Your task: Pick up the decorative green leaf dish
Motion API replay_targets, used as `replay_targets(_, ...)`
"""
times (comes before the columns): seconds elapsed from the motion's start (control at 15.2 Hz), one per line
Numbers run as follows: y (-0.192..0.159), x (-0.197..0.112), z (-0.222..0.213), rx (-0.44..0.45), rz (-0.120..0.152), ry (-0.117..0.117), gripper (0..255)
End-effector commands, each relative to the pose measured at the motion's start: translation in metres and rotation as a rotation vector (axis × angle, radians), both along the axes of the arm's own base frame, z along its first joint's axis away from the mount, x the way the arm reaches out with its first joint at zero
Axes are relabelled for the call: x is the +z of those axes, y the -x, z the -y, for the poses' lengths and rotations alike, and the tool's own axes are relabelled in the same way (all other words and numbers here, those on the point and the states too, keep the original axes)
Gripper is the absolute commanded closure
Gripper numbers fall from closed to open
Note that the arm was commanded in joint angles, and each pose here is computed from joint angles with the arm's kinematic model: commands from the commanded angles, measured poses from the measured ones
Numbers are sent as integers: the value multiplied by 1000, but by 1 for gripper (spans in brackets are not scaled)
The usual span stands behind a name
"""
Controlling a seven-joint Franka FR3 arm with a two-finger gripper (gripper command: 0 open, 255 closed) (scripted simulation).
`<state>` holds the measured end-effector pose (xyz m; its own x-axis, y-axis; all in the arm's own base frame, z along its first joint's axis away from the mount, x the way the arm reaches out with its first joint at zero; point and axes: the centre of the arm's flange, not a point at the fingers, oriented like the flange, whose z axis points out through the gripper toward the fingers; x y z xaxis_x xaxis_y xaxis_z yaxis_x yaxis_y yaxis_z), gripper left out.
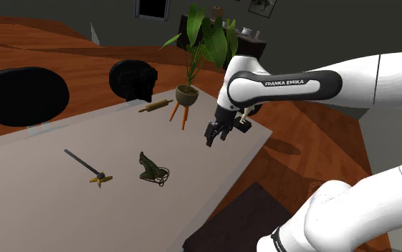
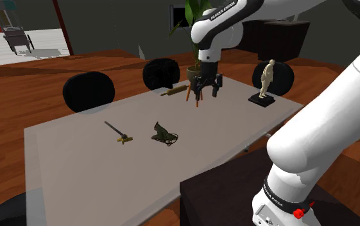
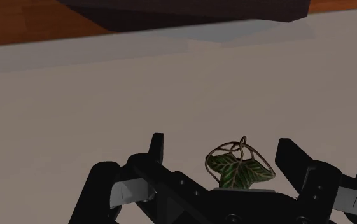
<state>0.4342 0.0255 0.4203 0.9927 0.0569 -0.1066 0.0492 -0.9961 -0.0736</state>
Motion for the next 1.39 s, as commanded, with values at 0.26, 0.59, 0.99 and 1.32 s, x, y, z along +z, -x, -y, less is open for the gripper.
replay_targets(0.26, -50, -55, -23, -23, -6, -29, 0)
replay_targets(0.59, -91, -101, -43, -41, -12, -52, 0)
replay_targets(0.99, -141, -156, -69, -63, -19, -80, 0)
replay_targets(1.32, -183, -201, -90, -82, -24, -104, 0)
